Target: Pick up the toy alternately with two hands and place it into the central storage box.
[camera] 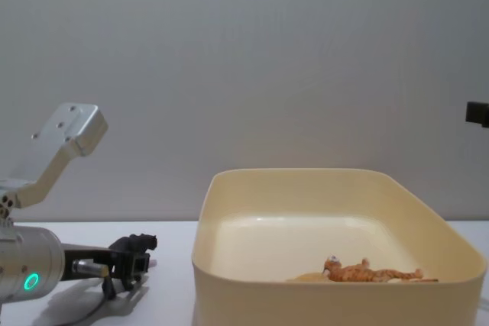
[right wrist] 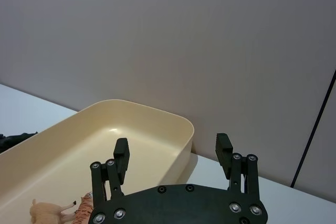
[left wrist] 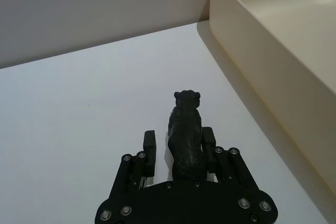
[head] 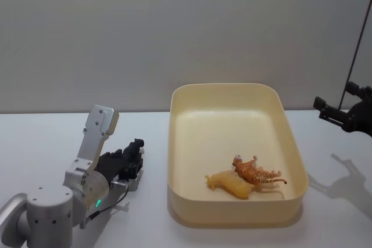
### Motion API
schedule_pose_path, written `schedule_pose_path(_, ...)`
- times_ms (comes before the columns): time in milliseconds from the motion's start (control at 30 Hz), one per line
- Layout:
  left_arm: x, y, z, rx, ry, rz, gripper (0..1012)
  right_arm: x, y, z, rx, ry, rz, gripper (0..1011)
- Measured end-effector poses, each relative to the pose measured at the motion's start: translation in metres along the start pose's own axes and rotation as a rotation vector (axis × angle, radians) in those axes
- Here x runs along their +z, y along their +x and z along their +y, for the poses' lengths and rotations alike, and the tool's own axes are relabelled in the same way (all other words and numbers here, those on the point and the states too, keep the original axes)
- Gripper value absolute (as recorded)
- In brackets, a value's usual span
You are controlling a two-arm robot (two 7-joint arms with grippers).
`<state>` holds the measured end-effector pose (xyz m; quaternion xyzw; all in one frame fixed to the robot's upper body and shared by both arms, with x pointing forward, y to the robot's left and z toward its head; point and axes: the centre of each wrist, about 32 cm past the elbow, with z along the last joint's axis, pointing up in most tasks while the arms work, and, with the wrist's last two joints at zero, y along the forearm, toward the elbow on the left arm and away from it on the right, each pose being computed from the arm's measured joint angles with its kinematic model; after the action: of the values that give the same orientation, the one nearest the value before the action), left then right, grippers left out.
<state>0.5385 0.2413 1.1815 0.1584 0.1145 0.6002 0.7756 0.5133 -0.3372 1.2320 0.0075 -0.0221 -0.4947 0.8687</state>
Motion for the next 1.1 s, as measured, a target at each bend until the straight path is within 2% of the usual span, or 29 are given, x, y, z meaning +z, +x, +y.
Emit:
schedule_pose_path(200,0.0011,-0.0006,0.0001,0.007,0.001,-0.002,342,0.0,0.0,0.0,0.0,0.0,0.0,1001)
schedule_pose_path(267,0.0029,-0.0014,0.0006,0.015,0.0,-0.005,327,0.0,0.0,0.0,0.0,0.0,0.0,1001)
schedule_pose_path(500,0.017,-0.0069,0.0032,0.058,-0.012,-0.042,327,0.0,0.0,0.0,0.0,0.0,0.0,1001)
schedule_pose_path(700,0.0329,-0.0111,0.0047,0.066,-0.029,-0.113,327,0.0,0.0,0.0,0.0,0.0,0.0,1001)
schedule_pose_path(800,0.0378,-0.0124,0.005,0.057,-0.034,-0.138,327,0.0,0.0,0.0,0.0,0.0,0.0,1001)
schedule_pose_path(1100,0.0576,-0.0179,0.0043,-0.005,-0.053,-0.254,327,0.0,0.0,0.0,0.0,0.0,0.0,1001)
